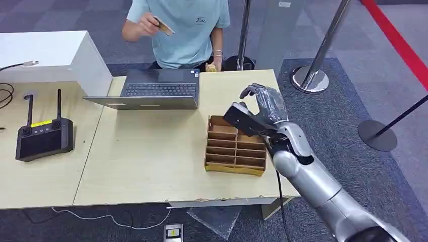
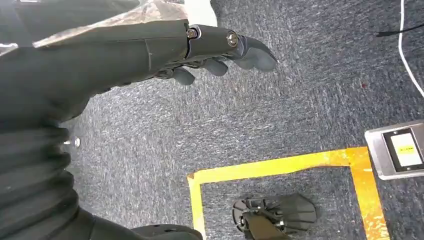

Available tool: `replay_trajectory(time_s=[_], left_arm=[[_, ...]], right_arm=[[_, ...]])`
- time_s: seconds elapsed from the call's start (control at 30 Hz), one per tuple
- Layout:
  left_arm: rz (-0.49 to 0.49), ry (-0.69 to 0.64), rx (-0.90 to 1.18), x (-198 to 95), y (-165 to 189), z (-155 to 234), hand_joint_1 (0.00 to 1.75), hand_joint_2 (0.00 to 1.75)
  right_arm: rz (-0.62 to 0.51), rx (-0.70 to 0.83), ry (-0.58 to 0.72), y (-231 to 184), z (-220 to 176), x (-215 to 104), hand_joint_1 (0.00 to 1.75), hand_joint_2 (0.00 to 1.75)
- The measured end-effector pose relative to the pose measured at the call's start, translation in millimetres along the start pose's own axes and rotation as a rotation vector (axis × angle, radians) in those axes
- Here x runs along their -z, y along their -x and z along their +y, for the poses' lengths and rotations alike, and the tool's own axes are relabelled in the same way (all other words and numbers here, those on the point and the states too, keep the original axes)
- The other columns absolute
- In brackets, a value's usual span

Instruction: Pass the card to the sensor for recognition and then transmit it.

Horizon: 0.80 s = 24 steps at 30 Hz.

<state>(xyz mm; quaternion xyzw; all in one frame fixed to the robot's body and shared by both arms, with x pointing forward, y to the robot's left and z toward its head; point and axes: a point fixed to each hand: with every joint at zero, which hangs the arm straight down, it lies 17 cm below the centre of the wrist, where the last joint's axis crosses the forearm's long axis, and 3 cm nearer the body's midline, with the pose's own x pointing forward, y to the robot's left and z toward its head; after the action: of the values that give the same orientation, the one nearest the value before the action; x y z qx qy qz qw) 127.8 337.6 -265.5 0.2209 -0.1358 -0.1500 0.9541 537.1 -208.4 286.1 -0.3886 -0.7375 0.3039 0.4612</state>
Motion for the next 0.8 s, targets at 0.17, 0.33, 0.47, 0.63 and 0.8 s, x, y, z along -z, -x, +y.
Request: replay_trajectory(time_s=[0.17, 0.33, 0.47, 0.63, 0.8], left_arm=[[0.006, 0.001, -0.004, -0.4, 3.1, -0.8, 0.00, 1.75], [0.009, 0.002, -0.005, -0.6, 4.8, -1.4, 0.00, 1.75], [0.010, 0.002, -0.005, -0.7, 5.0, -1.4, 0.00, 1.75], [0.010, 0.003, -0.005, -0.7, 5.2, -1.5, 0.00, 1.75], [0.010, 0.003, -0.006, -0.7, 5.3, -1.5, 0.00, 1.75]], right_arm=[[-0.021, -0.037, -0.041, -6.7, 8.9, 0.4, 0.98, 1.75], [-0.035, -0.052, -0.061, -11.9, 13.7, 0.1, 0.98, 1.75], [-0.045, -0.055, -0.067, -15.3, 16.0, -0.6, 0.77, 1.75], [-0.056, -0.064, -0.078, -18.9, 20.0, -2.0, 0.79, 1.75], [-0.053, -0.091, -0.107, -15.8, 29.4, -4.5, 0.82, 1.75]])
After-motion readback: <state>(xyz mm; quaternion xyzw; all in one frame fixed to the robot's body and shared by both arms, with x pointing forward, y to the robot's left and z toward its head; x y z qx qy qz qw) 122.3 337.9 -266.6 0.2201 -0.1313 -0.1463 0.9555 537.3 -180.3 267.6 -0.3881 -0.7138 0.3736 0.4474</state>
